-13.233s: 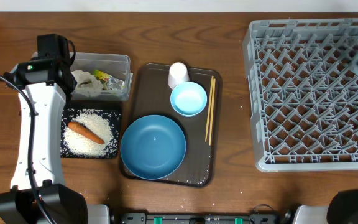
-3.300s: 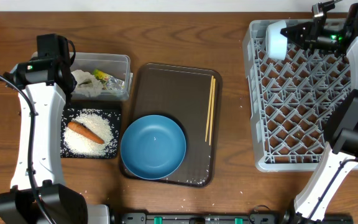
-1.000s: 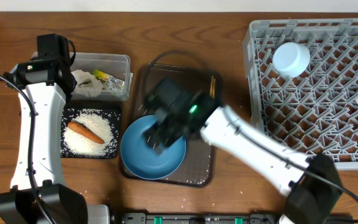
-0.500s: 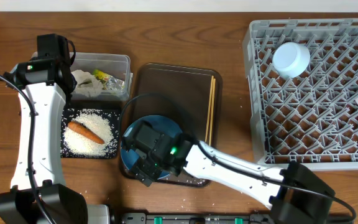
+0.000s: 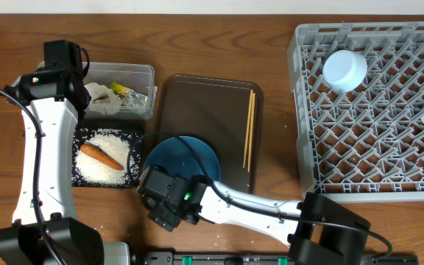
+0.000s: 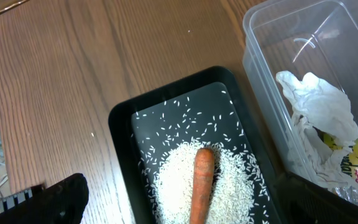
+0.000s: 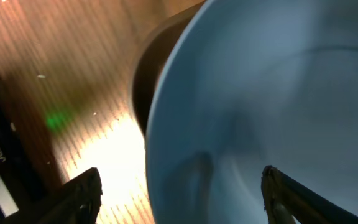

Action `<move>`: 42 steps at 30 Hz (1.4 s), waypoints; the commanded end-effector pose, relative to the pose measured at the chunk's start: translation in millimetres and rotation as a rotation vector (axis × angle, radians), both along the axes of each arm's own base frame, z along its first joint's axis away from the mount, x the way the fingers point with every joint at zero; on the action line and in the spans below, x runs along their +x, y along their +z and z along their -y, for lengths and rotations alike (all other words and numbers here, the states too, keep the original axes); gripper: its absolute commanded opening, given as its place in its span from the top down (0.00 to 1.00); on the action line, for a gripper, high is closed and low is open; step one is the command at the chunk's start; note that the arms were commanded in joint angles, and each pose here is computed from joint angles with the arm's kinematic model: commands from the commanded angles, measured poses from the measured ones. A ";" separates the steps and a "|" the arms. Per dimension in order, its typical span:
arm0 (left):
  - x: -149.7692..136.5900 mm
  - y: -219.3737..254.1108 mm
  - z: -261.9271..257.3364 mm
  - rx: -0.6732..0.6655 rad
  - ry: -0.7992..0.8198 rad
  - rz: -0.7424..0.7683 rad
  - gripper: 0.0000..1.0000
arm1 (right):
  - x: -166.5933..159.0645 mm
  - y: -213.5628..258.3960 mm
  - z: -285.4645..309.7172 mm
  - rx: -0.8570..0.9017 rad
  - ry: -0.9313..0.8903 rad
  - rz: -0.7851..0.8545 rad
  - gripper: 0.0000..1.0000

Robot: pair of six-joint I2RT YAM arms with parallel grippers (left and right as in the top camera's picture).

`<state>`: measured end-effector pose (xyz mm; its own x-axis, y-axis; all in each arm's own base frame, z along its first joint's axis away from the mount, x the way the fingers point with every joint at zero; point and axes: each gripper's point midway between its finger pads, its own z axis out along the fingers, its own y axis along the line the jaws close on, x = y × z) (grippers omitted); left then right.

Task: Sort waste into correct bins and load items into the dishwasher rack
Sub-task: 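Grip the rim of the blue bowl with the right gripper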

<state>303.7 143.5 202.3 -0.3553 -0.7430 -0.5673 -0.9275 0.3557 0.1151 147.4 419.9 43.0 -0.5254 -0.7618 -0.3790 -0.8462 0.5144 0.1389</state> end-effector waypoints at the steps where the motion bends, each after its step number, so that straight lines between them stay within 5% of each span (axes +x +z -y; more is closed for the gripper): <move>1: -1.3 1.2 -3.3 0.020 0.013 -0.003 0.02 | 3.3 -16.3 4.4 -0.047 -0.040 0.023 0.23; 11: -1.3 1.2 -3.3 0.020 0.013 -0.003 0.02 | -5.3 -38.9 1.4 -0.078 -0.052 -0.004 0.28; 19: -1.3 1.2 -3.3 0.019 0.013 -0.003 0.02 | 1.5 -13.1 -18.7 -0.025 -0.057 0.011 0.61; 25: -1.3 1.2 -3.3 0.019 0.013 -0.003 0.02 | 5.3 5.2 -27.8 -0.009 -0.059 0.016 0.99; 33: -1.3 1.2 -3.3 0.020 0.013 -0.003 0.02 | 27.0 34.0 -27.5 0.010 -0.121 0.008 0.99; 42: -1.3 1.2 -3.3 0.020 0.013 -0.003 0.02 | 29.8 24.2 -12.8 -0.038 -0.131 -0.012 0.66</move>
<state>303.7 143.4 202.2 -0.3553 -0.7431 -0.5670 -0.9275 0.3558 0.1149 181.6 434.6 70.6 -0.6246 -0.6962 -0.3537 -0.7688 0.6276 0.1224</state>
